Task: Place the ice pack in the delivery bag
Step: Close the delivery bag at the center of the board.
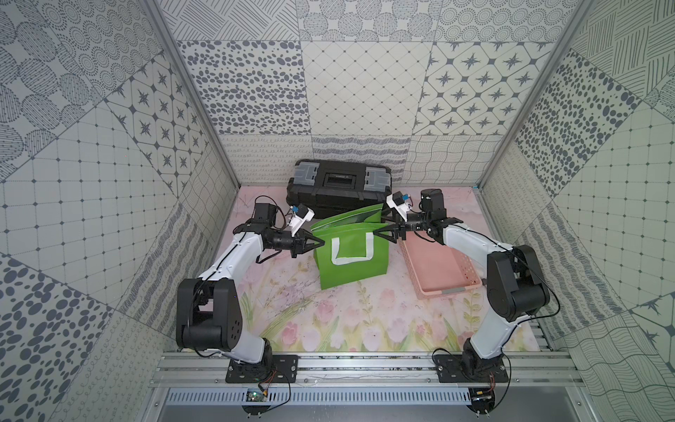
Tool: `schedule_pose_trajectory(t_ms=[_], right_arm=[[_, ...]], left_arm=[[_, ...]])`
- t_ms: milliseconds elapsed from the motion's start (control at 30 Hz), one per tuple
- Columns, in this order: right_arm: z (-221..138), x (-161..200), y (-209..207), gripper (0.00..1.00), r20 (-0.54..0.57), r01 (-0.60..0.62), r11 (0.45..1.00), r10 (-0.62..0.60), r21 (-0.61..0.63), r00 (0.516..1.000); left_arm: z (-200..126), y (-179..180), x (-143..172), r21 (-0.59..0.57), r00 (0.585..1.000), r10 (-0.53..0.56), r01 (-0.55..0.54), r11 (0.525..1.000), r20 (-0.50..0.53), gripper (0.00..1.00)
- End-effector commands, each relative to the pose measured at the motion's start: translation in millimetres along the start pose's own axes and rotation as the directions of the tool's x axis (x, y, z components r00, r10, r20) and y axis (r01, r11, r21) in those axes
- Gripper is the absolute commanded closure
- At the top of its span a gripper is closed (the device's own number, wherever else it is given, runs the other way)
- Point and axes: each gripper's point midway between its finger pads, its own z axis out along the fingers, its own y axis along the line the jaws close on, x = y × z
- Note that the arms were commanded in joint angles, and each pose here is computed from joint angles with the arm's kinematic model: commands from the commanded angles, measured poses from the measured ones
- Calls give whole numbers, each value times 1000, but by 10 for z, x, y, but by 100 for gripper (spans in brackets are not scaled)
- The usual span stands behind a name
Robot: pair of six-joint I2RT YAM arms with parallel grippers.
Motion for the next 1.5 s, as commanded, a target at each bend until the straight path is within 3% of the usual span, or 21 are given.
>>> schedule_pose_trajectory(t_ms=[0, 333, 800, 1033, 1300, 1467], right_arm=[[76, -60, -9, 17, 18, 48, 998, -48, -39, 999], [-285, -153, -104, 6, -11, 104, 993, -103, 47, 995], [273, -266, -23, 4, 27, 113, 982, -110, -154, 994], [229, 77, 205, 24, -1, 40, 983, -40, -179, 999], [-57, 269, 361, 30, 1, -22, 993, 23, -115, 1000], [-2, 285, 400, 44, 6, -24, 991, 25, -131, 1000]], left_arm=[[-37, -94, -110, 58, 999, 4, -7, 998, 48, 100], [-49, -129, -102, 59, 999, 11, -13, 998, 35, 100], [-33, -106, -144, 101, 999, 13, -18, 995, 50, 100], [-14, -81, -115, 133, 999, -3, -1, 991, 34, 100], [-24, -47, -132, 143, 999, -13, 8, 990, 32, 100], [-16, -50, -142, 165, 998, -28, 19, 986, 50, 100]])
